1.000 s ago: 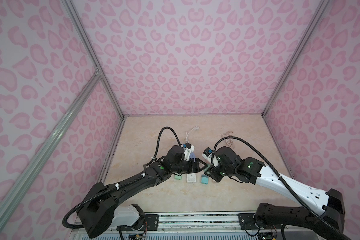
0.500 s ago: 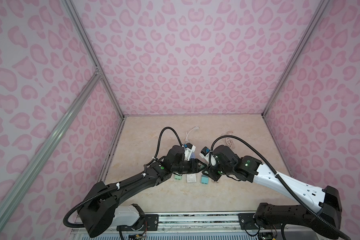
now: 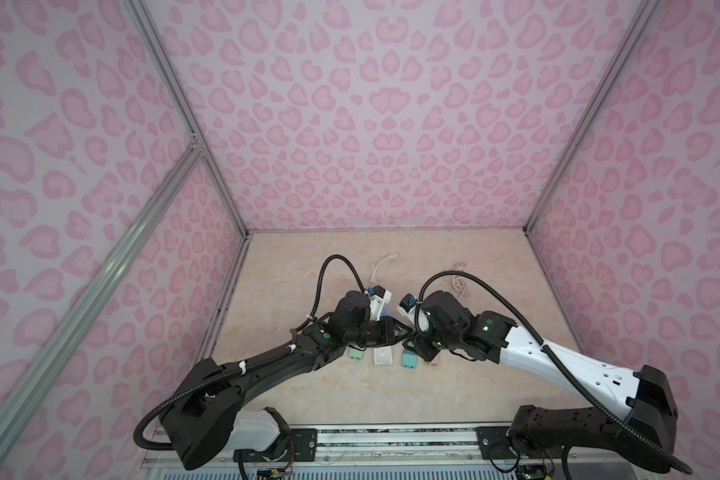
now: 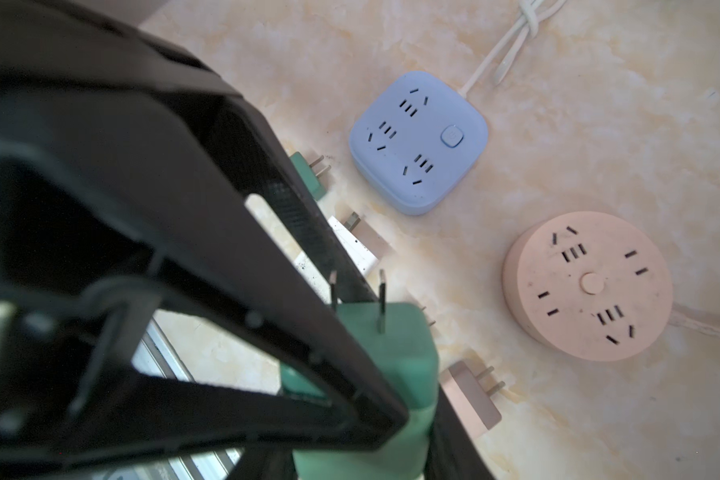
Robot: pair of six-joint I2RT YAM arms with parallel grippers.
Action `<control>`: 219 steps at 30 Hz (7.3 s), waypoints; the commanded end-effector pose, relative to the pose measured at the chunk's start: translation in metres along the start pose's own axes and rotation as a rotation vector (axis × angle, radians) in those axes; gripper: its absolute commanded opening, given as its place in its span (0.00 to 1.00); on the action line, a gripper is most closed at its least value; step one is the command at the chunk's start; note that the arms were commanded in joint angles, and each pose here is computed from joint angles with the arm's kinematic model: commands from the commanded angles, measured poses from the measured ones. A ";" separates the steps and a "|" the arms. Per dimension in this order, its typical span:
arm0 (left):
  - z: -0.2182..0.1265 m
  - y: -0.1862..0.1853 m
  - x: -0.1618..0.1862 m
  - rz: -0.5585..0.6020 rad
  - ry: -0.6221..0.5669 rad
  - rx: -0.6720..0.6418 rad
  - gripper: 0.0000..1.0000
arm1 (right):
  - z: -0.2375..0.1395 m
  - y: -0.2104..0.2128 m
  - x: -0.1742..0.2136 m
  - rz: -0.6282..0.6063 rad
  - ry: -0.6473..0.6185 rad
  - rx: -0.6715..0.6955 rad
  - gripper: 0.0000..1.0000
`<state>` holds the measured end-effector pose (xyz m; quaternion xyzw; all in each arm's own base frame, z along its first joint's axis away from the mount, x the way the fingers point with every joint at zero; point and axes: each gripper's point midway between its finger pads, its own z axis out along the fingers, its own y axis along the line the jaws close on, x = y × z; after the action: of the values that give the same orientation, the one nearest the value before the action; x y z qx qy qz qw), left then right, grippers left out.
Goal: Insert the plug
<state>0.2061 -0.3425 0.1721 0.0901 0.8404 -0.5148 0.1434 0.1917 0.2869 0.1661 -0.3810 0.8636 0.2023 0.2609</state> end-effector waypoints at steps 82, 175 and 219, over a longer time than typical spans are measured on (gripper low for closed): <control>-0.096 0.032 -0.089 -0.540 -0.373 -0.026 0.92 | -0.027 -0.025 -0.094 0.166 -0.604 -0.129 0.00; -0.179 0.150 -0.058 -0.202 -0.509 -0.810 0.85 | 0.066 -0.202 0.003 1.062 0.357 0.557 0.00; -0.176 0.153 -0.050 -0.201 -0.497 -0.815 0.86 | 0.088 -0.192 -0.001 0.659 0.412 0.421 0.16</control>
<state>0.2728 -0.1194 0.1340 -0.1794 0.9197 -0.1671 0.3066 0.3701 0.2081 0.0759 -0.0431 0.9953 -0.0013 0.0865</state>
